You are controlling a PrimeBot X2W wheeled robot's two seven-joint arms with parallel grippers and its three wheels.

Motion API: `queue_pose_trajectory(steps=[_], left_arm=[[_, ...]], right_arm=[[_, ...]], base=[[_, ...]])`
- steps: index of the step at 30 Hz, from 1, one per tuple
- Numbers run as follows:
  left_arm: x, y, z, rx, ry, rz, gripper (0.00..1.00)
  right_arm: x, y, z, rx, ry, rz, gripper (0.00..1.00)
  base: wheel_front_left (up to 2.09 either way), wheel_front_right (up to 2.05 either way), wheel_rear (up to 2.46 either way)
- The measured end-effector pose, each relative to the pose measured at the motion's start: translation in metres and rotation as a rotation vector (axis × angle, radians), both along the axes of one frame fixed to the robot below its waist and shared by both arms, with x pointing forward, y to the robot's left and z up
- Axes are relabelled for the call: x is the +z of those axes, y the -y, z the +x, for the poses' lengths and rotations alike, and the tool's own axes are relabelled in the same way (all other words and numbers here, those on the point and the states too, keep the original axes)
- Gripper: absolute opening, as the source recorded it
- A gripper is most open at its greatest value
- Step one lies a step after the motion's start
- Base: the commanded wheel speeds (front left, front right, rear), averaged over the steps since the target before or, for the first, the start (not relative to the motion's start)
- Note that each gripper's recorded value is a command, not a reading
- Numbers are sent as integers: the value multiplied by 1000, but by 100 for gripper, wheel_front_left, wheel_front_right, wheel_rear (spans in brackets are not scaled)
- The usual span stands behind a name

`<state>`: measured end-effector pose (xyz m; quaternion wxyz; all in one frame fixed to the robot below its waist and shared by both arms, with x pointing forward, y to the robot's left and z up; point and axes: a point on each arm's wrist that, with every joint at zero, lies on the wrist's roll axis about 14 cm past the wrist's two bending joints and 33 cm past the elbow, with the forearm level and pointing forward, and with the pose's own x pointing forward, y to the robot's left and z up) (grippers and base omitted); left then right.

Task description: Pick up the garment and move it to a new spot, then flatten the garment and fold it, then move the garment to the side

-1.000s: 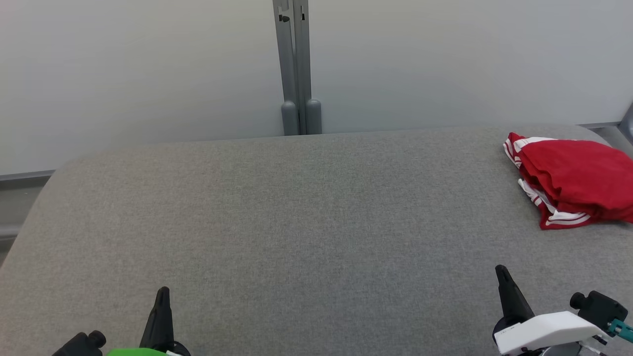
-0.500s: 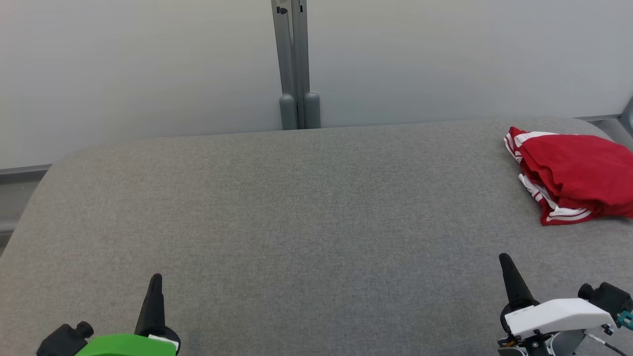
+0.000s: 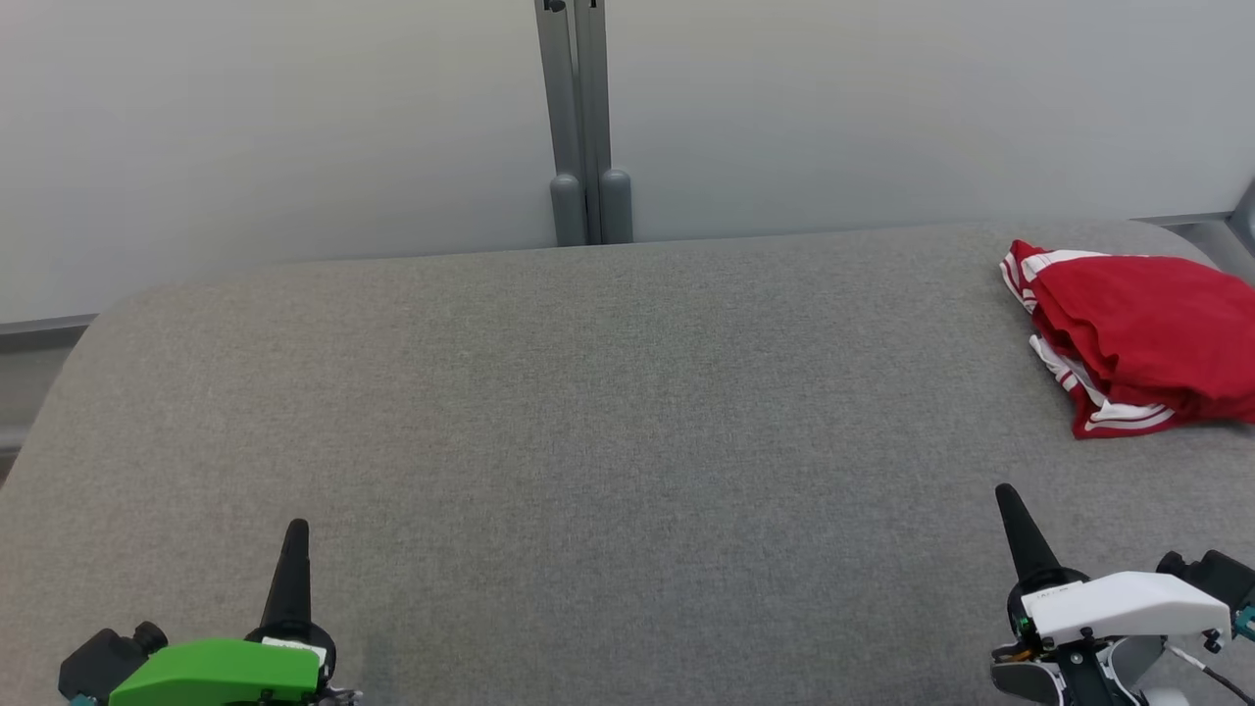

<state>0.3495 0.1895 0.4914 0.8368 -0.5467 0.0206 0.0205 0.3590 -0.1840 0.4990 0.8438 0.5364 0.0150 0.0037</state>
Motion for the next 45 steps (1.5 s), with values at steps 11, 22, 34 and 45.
queue_pose_trajectory(steps=[11, 22, 34, 45], left_arm=[[3, -2, 9, 1, 7, -97, 0], [5, -5, 17, 2, 16, -194, 0], [8, -7, 25, 2, 26, -281, 0], [11, -9, 33, 2, 37, -360, 0]], right_arm=[[3, 4, 8, -9, 1, 105, 0], [4, 7, 14, -14, 1, 203, 0], [4, 11, 20, -22, 1, 300, 0], [6, 14, 25, -27, 5, 382, 0]], base=[[0, 0, 0], [0, 0, 0], [0, 0, 0], [0, 0, 0]])
